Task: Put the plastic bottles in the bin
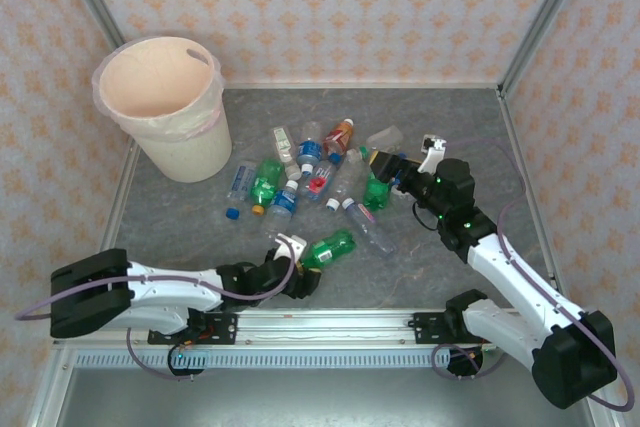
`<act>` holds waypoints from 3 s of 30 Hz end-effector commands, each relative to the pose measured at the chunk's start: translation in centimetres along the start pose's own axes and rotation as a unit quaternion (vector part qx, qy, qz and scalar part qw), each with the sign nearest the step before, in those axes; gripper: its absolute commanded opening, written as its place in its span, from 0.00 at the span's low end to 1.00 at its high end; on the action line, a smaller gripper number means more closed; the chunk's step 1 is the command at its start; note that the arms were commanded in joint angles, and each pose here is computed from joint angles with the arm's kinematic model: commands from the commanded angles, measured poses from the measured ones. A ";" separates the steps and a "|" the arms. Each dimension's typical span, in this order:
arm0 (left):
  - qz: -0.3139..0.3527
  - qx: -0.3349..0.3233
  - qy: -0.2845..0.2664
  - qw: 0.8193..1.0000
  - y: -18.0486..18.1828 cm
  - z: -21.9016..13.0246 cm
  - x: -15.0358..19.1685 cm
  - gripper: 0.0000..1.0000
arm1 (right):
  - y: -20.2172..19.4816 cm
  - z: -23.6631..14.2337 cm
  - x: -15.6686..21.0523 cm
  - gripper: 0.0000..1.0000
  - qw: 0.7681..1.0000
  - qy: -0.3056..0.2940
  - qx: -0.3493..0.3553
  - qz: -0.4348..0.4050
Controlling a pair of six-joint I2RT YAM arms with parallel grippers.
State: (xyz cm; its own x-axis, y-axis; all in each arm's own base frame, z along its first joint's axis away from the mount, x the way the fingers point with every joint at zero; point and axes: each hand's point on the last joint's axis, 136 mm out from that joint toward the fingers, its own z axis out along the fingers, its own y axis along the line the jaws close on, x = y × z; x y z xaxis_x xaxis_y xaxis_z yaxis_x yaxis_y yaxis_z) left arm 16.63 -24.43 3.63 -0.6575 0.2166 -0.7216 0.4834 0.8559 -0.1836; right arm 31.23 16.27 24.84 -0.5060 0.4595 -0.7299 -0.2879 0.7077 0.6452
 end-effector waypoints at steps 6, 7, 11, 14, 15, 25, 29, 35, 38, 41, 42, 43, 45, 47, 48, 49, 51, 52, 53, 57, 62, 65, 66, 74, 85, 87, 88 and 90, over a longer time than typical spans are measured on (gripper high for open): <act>0.043 0.022 0.008 0.999 -3.3 1.2 -0.6 0.69 | 1.6 -0.9 -2.1 1.00 0.999 -0.030 -0.010 -0.015; 0.046 0.022 0.010 0.999 -3.4 1.2 -0.5 0.65 | 1.6 -0.9 -2.1 1.00 0.999 -0.030 -0.010 -0.015; 0.052 0.024 0.011 0.998 -3.9 1.3 -0.5 0.57 | 1.7 -1.0 -2.1 1.00 0.999 -0.030 -0.011 -0.014; 0.058 0.021 0.015 0.998 -3.9 1.4 -0.2 0.56 | 1.9 -1.2 -2.2 1.00 0.999 -0.031 -0.015 -0.013; 0.060 0.020 0.017 0.998 -3.8 1.4 -0.1 0.55 | 2.0 -1.3 -2.2 1.00 0.999 -0.032 -0.016 -0.014; 0.047 0.012 -0.007 0.999 -3.7 0.3 -1.6 0.24 | 2.0 -1.7 -2.5 1.00 0.999 -0.041 -0.015 -0.003; 0.021 0.010 -0.044 0.999 -3.7 -1.0 -3.8 0.19 | 2.6 -2.0 -2.5 1.00 0.999 -0.040 -0.028 -0.001; -0.025 0.010 -0.124 0.992 -3.3 -4.3 -8.5 0.17 | 4.0 -2.9 -2.3 1.00 0.997 -0.034 -0.063 0.001; -0.048 0.009 -0.163 0.986 -2.7 -6.2 -11.3 0.15 | 5.1 -3.4 -2.1 1.00 0.995 -0.028 -0.094 -0.001; -0.079 0.010 -0.203 0.976 -1.8 -8.6 -14.6 0.14 | 6.4 -4.2 -1.9 1.00 0.992 -0.024 -0.124 -0.010; -0.090 0.009 -0.214 0.972 -1.4 -9.3 -15.6 0.13 | 6.9 -4.4 -1.8 1.00 0.991 -0.023 -0.134 -0.014; -0.101 0.007 -0.226 0.969 -0.8 -10.1 -16.7 0.13 | 7.3 -4.8 -1.7 1.00 0.989 -0.022 -0.144 -0.018; -0.115 -0.009 -0.246 0.962 0.4 -11.8 -18.8 0.14 | 8.0 -5.4 -1.5 1.00 0.986 -0.019 -0.160 -0.028; -0.126 -0.038 -0.266 0.955 1.7 -13.7 -21.0 0.14 | 8.6 -6.1 -1.3 1.00 0.984 -0.020 -0.175 -0.038; -0.128 -0.052 -0.275 0.952 2.2 -14.5 -21.9 0.18 | 8.8 -6.5 -1.2 1.00 0.982 -0.020 -0.182 -0.041; -0.134 -0.072 -0.286 0.946 3.0 -15.5 -22.9 0.22 | 9.0 -6.8 -1.1 1.00 0.980 -0.021 -0.191 -0.043; -0.148 -0.121 -0.299 0.935 4.9 -17.2 -24.6 0.16 | 9.5 -7.5 -0.8 1.00 0.977 -0.022 -0.206 -0.051; -0.155 -0.143 -0.305 0.929 5.8 -18.2 -25.6 0.15 | 9.6 -7.9 -0.8 1.00 0.976 -0.025 -0.210 -0.055; -0.161 -0.162 -0.307 0.924 6.7 -18.9 -26.5 0.15 | 9.7 -8.2 -0.8 1.00 0.975 -0.027 -0.213 -0.059; -0.181 -0.224 -0.321 0.902 9.9 -21.9 -29.6 0.16 | 10.0 -9.2 -0.6 1.00 0.971 -0.035 -0.224 -0.070; -0.196 -0.270 -0.343 0.878 12.9 -25.1 -33.4 0.18 | 9.8 -9.6 -0.3 1.00 0.971 -0.037 -0.225 -0.076; -0.203 -0.305 -0.343 0.865 15.1 -26.4 -35.0 0.18 | 9.9 -9.8 0.0 1.00 0.969 -0.031 -0.232 -0.079; -0.208 -0.315 -0.343 0.860 16.0 -26.7 -35.5 0.18 | 10.0 -9.8 0.1 1.00 0.969 -0.031 -0.233 -0.080; -0.270 -0.395 -0.319 0.818 24.8 -27.2 -37.1 0.19 | 10.8 -10.6 -0.2 1.00 0.965 -0.033 -0.247 -0.086; -0.351 -0.407 -0.275 0.797 34.2 -23.3 -36.1 0.19 | 11.0 -11.0 -0.4 1.00 0.967 -0.025 -0.239 -0.083; -0.364 -0.401 -0.268 0.797 35.0 -22.9 -35.8 0.18 | 11.0 -11.1 -0.5 1.00 0.967 -0.024 -0.239 -0.081; -0.370 -0.396 -0.266 0.797 35.2 -22.7 -35.7 0.19 | 11.0 -11.1 -0.5 1.00 0.968 -0.024 -0.238 -0.081; -0.372 -0.390 -0.267 0.799 35.2 -22.6 -35.8 0.32 | 11.1 -11.1 -0.6 1.00 0.968 -0.025 -0.238 -0.082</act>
State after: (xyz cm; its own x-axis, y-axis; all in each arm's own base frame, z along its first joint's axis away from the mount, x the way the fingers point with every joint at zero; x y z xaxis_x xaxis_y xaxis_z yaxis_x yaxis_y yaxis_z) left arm 44.49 8.94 36.59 -0.1747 -0.5014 -0.8474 -0.6000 0.7366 -0.3121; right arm 20.31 17.90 32.56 -0.4279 0.3901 -0.8153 -0.6645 0.4756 0.5763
